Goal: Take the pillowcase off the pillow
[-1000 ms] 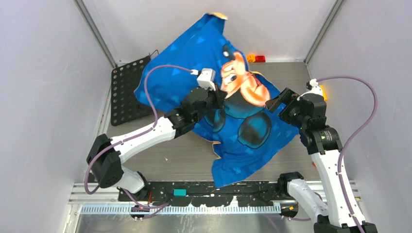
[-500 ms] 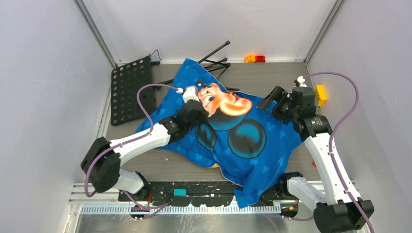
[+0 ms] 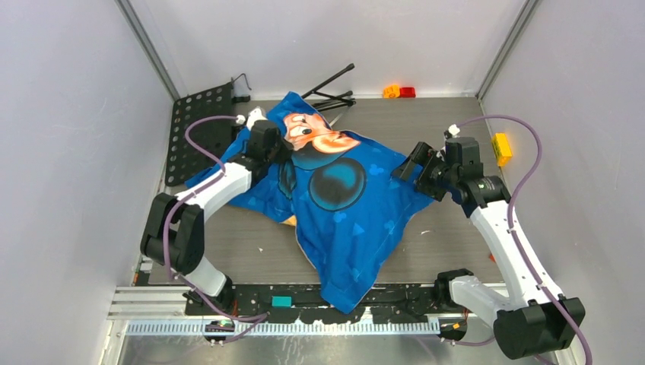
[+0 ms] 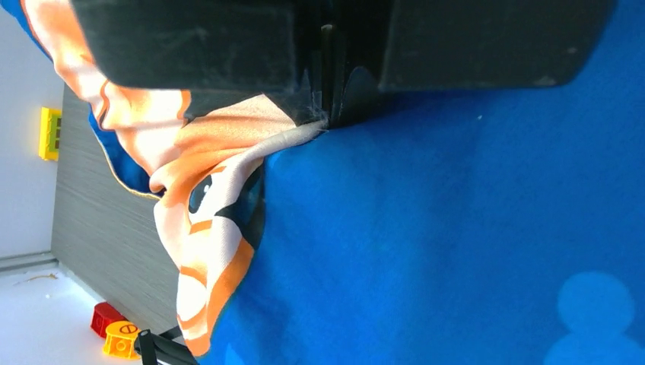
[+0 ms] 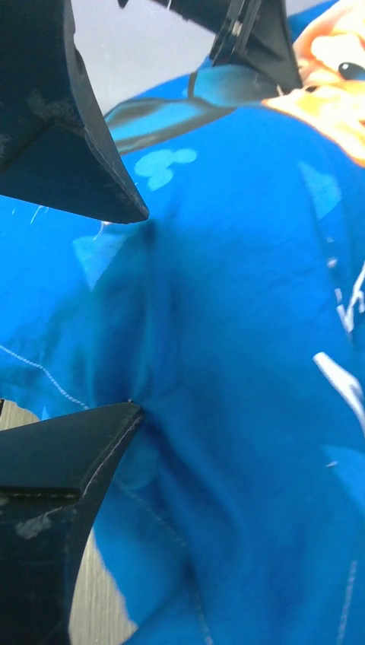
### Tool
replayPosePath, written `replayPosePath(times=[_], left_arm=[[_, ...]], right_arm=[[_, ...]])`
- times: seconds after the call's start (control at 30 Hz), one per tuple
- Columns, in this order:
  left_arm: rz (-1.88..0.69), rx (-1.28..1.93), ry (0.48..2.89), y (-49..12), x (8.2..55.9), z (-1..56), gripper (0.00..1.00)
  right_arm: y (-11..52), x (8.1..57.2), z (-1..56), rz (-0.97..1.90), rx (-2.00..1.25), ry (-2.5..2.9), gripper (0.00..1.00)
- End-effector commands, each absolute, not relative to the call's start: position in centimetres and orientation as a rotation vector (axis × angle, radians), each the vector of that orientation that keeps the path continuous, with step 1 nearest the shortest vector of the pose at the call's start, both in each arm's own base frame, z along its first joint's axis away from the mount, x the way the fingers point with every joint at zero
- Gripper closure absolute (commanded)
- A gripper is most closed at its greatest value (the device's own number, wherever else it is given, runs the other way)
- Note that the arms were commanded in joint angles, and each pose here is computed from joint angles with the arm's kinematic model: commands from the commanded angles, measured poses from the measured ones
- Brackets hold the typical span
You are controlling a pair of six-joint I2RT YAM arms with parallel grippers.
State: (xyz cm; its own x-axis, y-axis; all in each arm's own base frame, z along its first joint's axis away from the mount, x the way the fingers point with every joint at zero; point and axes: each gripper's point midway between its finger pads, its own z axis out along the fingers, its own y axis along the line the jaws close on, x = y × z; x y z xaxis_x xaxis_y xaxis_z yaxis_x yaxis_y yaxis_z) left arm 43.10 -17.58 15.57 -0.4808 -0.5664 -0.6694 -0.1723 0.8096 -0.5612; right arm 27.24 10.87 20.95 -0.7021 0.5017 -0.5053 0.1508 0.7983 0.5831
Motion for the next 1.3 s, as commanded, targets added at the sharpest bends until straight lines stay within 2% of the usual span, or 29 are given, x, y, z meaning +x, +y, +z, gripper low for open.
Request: replayPosePath(times=[0.0,0.1,0.17,0.2,0.23,0.27,0.33,0.4,0.53,0.67,0.77,0.9,1.07,1.1,1.13,1.23,1.27], left_arm=[[-0.206,-0.61,2.024,-11.2,45.8,13.8,1.0],[-0.264,-0.56,2.063,-12.5,45.7,13.4,1.0],[-0.31,-0.52,2.083,-13.2,45.2,13.7,0.95],[-0.332,-0.5,2.088,-13.5,44.8,13.9,0.87],[-0.347,-0.481,2.087,-13.8,44.4,14.4,0.73],[-0.355,-0.46,2.082,-13.9,43.9,15.0,0.53],[-0.356,-0.388,2.077,-14.1,42.8,17.0,0.26],[-0.327,-0.348,2.101,-13.8,41.6,18.8,0.14],[-0.259,-0.373,2.145,-12.0,38.5,22.1,0.08],[-0.217,-0.4,2.118,-9.7,34.7,24.4,0.02],[-0.148,-0.395,2.075,-7.2,31.8,25.9,0.0],[-0.066,-0.43,2.141,-4.3,28.8,24.8,0.0],[-0.18,-0.504,2.212,-4.7,26.9,21.8,0.0],[-0.206,-0.523,2.202,-4.9,26.8,21.4,0.0],[-0.226,-0.539,2.191,-5.0,26.7,21.1,0.0],[-0.255,-0.564,2.187,-5.3,26.5,20.6,0.0],[-0.252,-0.566,2.194,-5.2,26.4,20.5,0.0]], right_arm=[[9.8,25.6,19.9,0.584,0.499,2.37,0.08],[8.8,24.1,19.8,0.526,0.526,2.381,0.07],[7.9,23.2,20.2,0.48,0.541,2.367,0.06],[7.5,22.7,20.6,0.458,0.547,2.356,0.06],[7.1,22.3,20.9,0.443,0.557,2.347,0.06],[6.8,21.7,21.3,0.435,0.568,2.334,0.06],[7.0,20.7,21.8,0.475,0.571,2.302,0.06],[7.9,19.9,21.6,0.544,0.557,2.305,0.05],[10.4,18.3,20.6,0.694,0.463,2.414,0.05],[11.8,17.2,20.3,0.691,0.375,2.407,0.05],[13.2,15.8,17.8,0.657,0.316,2.496,0.05],[14.4,14.4,14.4,0.576,0.293,2.544,0.05],[16.0,13.9,11.0,0.546,0.242,2.571,0.05],[16.5,14.0,10.5,0.557,0.231,2.571,0.07],[17.1,14.2,10.4,0.579,0.217,2.563,0.17],[18.5,15.5,12.7,0.647,0.187,2.5,0.62],[18.8,15.9,14.3,0.664,0.178,2.466,0.73]])
